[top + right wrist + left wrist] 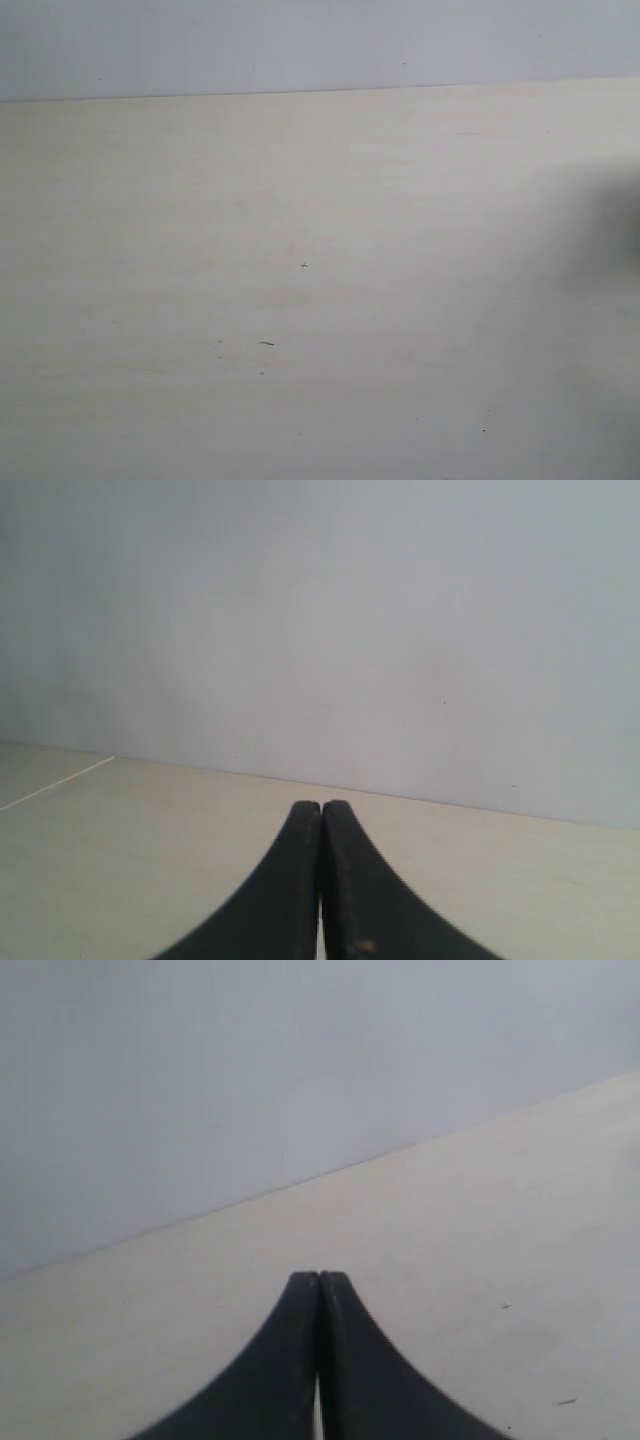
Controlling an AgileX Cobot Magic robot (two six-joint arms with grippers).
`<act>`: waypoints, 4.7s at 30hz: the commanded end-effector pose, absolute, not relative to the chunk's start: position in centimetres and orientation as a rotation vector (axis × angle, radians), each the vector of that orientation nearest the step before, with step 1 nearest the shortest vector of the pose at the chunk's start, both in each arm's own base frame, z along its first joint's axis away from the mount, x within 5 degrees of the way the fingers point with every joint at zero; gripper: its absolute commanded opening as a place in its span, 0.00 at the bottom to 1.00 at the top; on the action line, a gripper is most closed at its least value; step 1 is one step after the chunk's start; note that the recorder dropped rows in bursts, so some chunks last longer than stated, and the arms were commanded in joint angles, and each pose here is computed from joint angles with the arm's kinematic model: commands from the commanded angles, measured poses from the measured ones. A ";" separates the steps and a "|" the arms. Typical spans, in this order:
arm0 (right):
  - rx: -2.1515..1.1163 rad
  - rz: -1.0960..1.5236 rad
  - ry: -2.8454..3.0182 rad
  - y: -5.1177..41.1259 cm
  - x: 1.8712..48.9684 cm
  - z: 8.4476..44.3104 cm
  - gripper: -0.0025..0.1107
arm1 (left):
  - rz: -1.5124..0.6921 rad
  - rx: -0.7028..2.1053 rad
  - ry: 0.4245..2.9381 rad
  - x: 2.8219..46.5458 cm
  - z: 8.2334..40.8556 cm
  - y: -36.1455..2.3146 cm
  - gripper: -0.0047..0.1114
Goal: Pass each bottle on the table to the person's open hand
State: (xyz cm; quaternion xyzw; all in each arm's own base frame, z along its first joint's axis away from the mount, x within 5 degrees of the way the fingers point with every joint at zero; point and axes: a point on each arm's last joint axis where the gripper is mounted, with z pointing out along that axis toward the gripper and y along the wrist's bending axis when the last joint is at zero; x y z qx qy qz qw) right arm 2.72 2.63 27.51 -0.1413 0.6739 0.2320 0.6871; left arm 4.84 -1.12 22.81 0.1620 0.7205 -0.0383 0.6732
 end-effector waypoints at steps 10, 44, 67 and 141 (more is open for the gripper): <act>-0.326 0.514 1.511 2.6 2.7 27.3 0.02 | -0.092 -0.076 1.654 5.6 19.8 0.1 0.04; -0.325 0.516 1.511 2.6 2.7 27.3 0.02 | -0.107 -0.131 1.664 5.6 19.6 0.1 0.04; -0.373 0.421 1.505 2.4 2.8 27.2 0.02 | -0.107 -0.131 1.664 5.6 19.6 0.1 0.04; 0.025 0.009 1.557 -0.1 5.6 20.6 0.02 | -0.174 -0.049 1.670 5.6 19.6 -0.4 0.04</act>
